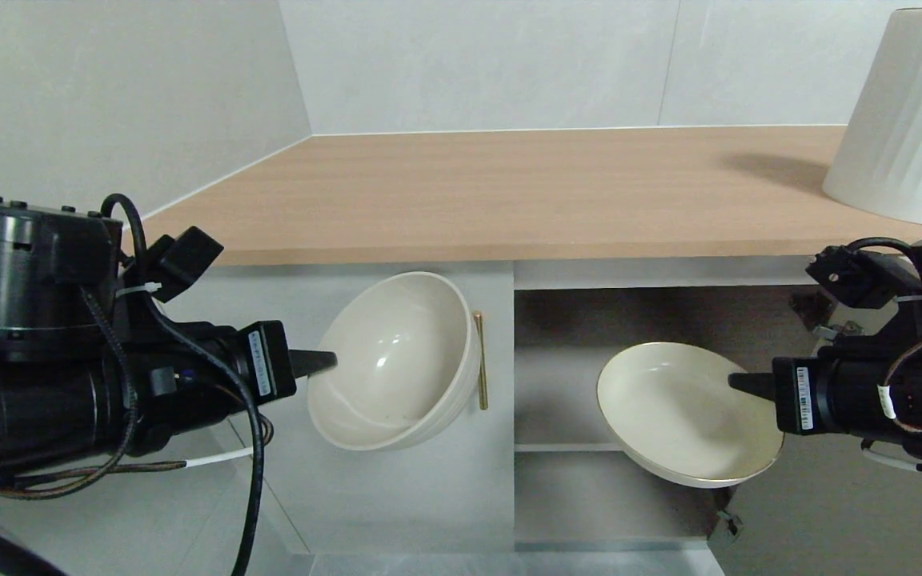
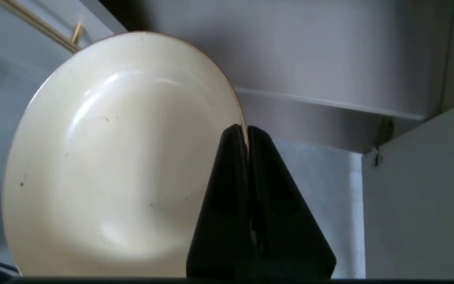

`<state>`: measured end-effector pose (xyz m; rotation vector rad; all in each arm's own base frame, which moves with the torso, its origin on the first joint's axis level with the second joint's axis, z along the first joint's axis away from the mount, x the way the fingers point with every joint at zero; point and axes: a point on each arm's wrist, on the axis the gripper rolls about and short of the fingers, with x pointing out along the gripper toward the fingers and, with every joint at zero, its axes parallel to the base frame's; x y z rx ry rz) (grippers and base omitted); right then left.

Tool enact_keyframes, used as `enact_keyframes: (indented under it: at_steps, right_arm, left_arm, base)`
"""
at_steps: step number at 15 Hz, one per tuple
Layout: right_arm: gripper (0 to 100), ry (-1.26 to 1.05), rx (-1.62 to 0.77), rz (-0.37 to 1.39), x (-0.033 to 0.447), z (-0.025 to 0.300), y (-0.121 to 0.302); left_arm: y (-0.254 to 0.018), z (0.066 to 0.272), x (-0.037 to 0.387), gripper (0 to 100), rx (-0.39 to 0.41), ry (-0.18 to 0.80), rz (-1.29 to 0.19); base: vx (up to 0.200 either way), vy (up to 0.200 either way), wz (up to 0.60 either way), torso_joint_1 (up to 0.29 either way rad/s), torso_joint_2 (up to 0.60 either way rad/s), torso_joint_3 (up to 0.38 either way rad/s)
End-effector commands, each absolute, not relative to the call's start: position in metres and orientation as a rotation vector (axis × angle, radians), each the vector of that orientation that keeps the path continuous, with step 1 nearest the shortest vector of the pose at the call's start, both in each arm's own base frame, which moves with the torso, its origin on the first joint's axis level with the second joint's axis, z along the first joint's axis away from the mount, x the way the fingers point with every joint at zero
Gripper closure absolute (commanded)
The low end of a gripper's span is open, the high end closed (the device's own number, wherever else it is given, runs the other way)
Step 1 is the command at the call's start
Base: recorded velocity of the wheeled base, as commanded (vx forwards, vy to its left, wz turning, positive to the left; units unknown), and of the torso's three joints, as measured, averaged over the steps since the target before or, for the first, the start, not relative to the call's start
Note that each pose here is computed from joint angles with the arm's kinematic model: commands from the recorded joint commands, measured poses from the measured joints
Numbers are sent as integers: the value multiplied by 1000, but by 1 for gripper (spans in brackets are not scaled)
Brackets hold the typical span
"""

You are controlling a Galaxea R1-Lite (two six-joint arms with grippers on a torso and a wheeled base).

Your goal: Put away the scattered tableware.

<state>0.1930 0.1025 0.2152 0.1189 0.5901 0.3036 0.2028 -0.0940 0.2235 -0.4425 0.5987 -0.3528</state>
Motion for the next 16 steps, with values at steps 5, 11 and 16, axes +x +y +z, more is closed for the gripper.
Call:
enact_keyframes:
  at_steps: [5,11,16]
  right_arm:
    - [100,706,78,272,227,178,121]
    - [100,775,115,161,291,105,126]
    - [100,705,141,29,326,53,126]
  left_arm:
    - [-97,221,202,100,-449,634,-411]
    - [-113,201,201,100,-396,817,-453]
    - [-121,183,203,100,-271,894,-403]
  base:
    - [0,0,0,0,0,0]
    - [0,0,0,0,0,0]
    - [0,0,0,0,0,0]
